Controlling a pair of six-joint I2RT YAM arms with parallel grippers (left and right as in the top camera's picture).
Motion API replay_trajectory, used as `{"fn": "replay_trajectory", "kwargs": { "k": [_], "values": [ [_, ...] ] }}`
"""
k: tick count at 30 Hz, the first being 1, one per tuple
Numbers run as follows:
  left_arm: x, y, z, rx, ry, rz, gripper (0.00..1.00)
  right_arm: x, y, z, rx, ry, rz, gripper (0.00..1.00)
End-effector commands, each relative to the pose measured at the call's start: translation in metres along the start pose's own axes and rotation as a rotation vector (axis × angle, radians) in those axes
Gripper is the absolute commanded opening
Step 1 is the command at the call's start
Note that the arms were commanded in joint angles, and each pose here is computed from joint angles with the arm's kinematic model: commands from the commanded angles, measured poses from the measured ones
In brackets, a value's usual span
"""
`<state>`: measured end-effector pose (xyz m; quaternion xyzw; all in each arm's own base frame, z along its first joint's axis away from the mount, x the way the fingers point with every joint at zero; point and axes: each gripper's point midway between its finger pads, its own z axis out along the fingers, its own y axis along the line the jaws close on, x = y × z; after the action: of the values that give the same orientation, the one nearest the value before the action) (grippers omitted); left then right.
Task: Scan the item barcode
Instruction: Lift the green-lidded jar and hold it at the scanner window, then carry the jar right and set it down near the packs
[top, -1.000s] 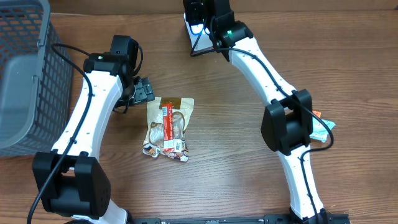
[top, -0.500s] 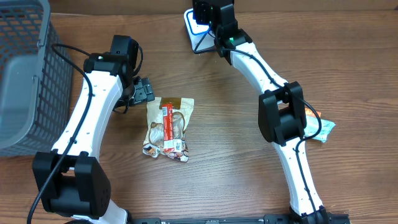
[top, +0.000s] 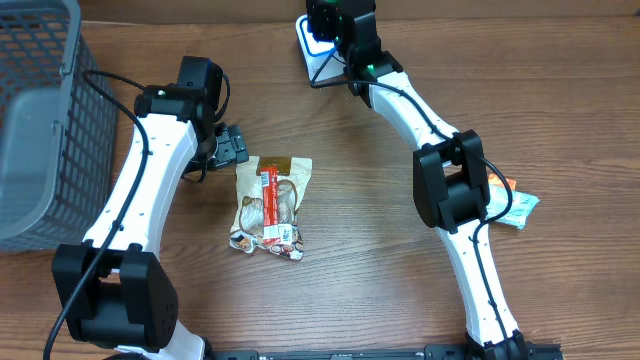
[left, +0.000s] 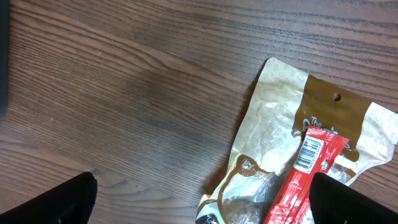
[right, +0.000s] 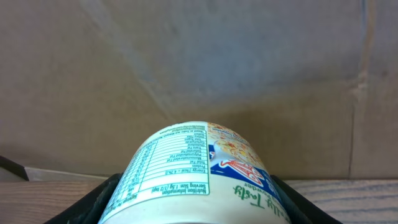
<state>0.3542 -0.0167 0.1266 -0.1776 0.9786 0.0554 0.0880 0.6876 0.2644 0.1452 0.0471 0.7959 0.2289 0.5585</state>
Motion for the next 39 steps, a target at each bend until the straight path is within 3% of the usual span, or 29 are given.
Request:
{"fn": "replay_trajectory", "kwargs": {
  "k": [1, 8, 13, 19, 24, 28, 36, 39],
  "values": [
    [-0.004, -0.001, -0.003, 0.001, -0.015, 0.0, 1.0, 0.003, 0.002, 0.001, -0.01, -0.004, 0.005, 0.04],
    [-0.004, -0.001, -0.003, 0.001, -0.015, 0.0, 0.99, -0.007, 0.003, -0.002, -0.028, -0.016, 0.004, 0.04],
    [-0.004, -0.001, -0.003, 0.001, -0.015, -0.001, 1.0, -0.052, 0.025, -0.025, -0.114, -0.029, 0.007, 0.04],
    [-0.004, -0.001, -0.003, 0.001, -0.016, 0.0, 1.0, -0.122, 0.049, -0.083, -0.126, -0.017, 0.01, 0.04],
    [-0.004, -0.001, -0.003, 0.001, -0.015, -0.001, 0.99, -0.147, 0.041, -0.145, -0.039, 0.102, 0.027, 0.04],
    [-0.004, -0.001, -0.003, 0.001, -0.015, 0.0, 0.99, -0.126, 0.016, -0.201, 0.091, 0.31, 0.054, 0.04],
    [-0.004, -0.001, -0.003, 0.001, -0.015, 0.0, 1.0, -0.02, -0.055, -0.294, 0.371, 0.874, 0.062, 0.04],
    [-0.004, -0.001, -0.003, 0.001, -0.015, 0.0, 1.0, 0.012, -0.072, -0.312, 0.439, 1.003, 0.07, 0.04]
  ]
}}
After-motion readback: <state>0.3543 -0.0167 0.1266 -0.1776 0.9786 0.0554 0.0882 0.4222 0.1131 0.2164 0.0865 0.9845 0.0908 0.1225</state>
